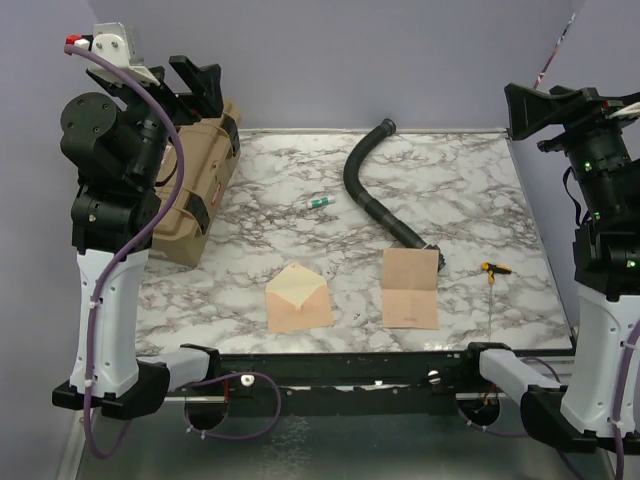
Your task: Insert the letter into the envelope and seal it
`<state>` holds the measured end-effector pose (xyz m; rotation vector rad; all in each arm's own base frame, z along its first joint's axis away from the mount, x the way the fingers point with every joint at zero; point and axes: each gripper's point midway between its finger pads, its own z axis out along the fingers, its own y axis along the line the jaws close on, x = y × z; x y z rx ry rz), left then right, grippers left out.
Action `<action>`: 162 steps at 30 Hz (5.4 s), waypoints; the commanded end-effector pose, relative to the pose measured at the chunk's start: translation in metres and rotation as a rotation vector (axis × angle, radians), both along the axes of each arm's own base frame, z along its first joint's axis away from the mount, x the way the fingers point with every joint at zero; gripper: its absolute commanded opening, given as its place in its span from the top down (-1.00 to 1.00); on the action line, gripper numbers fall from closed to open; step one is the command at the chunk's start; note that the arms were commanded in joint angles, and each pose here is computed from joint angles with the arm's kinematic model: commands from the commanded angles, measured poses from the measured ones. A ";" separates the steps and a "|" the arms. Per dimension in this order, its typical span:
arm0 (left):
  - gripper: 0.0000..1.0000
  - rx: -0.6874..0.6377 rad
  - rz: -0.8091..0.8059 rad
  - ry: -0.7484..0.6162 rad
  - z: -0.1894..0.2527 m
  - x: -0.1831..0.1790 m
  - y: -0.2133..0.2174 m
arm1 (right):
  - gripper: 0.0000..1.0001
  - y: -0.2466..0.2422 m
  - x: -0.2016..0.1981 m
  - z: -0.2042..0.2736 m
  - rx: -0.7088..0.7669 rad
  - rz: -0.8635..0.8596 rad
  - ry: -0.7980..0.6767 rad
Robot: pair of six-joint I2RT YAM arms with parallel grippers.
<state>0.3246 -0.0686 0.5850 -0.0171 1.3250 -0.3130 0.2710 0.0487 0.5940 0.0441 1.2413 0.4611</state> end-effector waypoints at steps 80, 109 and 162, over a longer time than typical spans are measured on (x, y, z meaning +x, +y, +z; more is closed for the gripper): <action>1.00 -0.137 -1.003 1.001 -0.434 -0.045 -0.302 | -1.00 0.044 -0.008 -0.440 0.251 0.225 1.141; 1.00 -0.012 -1.531 0.469 -0.172 -0.102 -0.250 | -0.44 0.119 -0.021 -0.196 -0.002 1.015 0.420; 1.00 -0.467 -1.404 0.449 -0.147 -0.073 -0.253 | 0.99 0.136 -0.008 -0.088 0.113 0.961 0.174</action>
